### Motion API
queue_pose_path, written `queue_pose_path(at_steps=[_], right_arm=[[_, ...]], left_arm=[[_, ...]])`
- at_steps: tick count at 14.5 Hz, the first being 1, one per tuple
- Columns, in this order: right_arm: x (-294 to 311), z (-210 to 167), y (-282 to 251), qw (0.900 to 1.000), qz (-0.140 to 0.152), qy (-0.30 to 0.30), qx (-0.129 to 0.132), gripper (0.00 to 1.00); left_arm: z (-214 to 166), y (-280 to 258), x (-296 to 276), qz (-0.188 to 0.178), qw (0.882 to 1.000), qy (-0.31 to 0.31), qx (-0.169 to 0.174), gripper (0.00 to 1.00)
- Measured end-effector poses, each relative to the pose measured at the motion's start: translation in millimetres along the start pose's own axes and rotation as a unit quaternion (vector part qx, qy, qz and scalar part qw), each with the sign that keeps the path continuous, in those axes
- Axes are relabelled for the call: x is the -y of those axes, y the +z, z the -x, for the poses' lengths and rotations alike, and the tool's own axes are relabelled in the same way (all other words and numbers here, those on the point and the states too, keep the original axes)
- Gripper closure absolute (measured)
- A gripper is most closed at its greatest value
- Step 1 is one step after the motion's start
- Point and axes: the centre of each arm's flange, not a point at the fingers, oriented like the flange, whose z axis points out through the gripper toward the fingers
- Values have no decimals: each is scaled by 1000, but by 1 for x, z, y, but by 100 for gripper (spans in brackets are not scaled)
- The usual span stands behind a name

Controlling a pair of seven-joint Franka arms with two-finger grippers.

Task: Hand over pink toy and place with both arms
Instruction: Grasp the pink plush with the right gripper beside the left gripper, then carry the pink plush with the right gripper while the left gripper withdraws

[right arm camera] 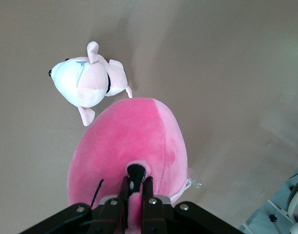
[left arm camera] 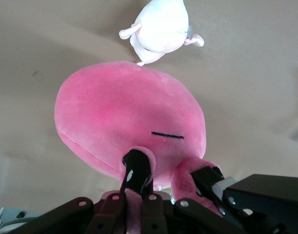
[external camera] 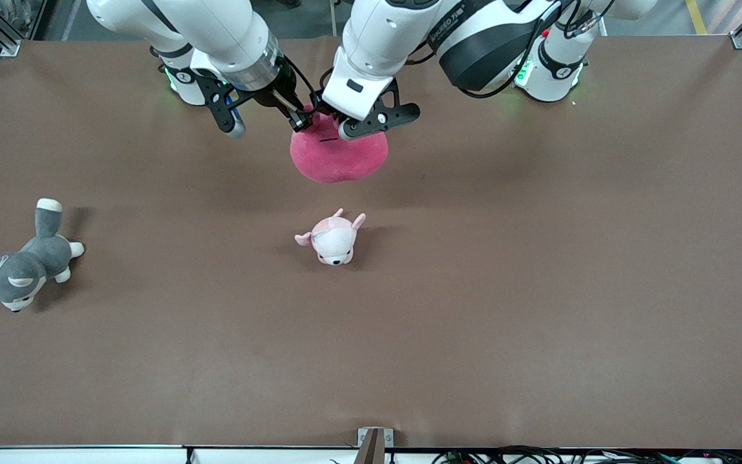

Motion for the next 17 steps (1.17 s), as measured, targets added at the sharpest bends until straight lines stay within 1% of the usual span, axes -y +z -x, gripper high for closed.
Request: queue_pose_path(at_steps=[1,2,3,5,7,8,9,11,13,14,17], right_arm=[[0,-1,0,1000,-1,1,0,88],[1,-2,0,1000,-1,2,0,88],[1,-4,-1,1000,-2,4,0,88],[4,-13,-2,1000,-7,9,0,88],[7,-33,-6,1000,-12,2,0,88],[9,-48,-8,1000,-14,-6,0,88],[10,-67,-9,1000,-13,-19,-1,88],[10,-117,-1,999,-6,-46,-1,88],[5,-176,14,998,-5,-67,-1,88],[1,-205,24,997,-5,-72,-1,88],[-15,-275,51,997,-3,-77,1,89]], left_arm=[[0,-1,0,1,1000,0,0,89],[0,-2,0,2,1000,0,-1,85],[0,-3,-1,3,1000,0,-1,78],[-1,-6,-1,6,1000,-1,-2,57],[-1,-8,-1,7,1000,-1,-3,38],[-1,-9,-1,9,1000,-1,-3,29],[0,-14,-1,12,1000,-1,-5,18],[0,-26,3,15,1000,-2,-11,1],[-4,-46,14,9,1000,-6,-21,0],[-4,-59,22,2,999,1,-33,0],[10,-103,50,-30,996,49,-72,0]])
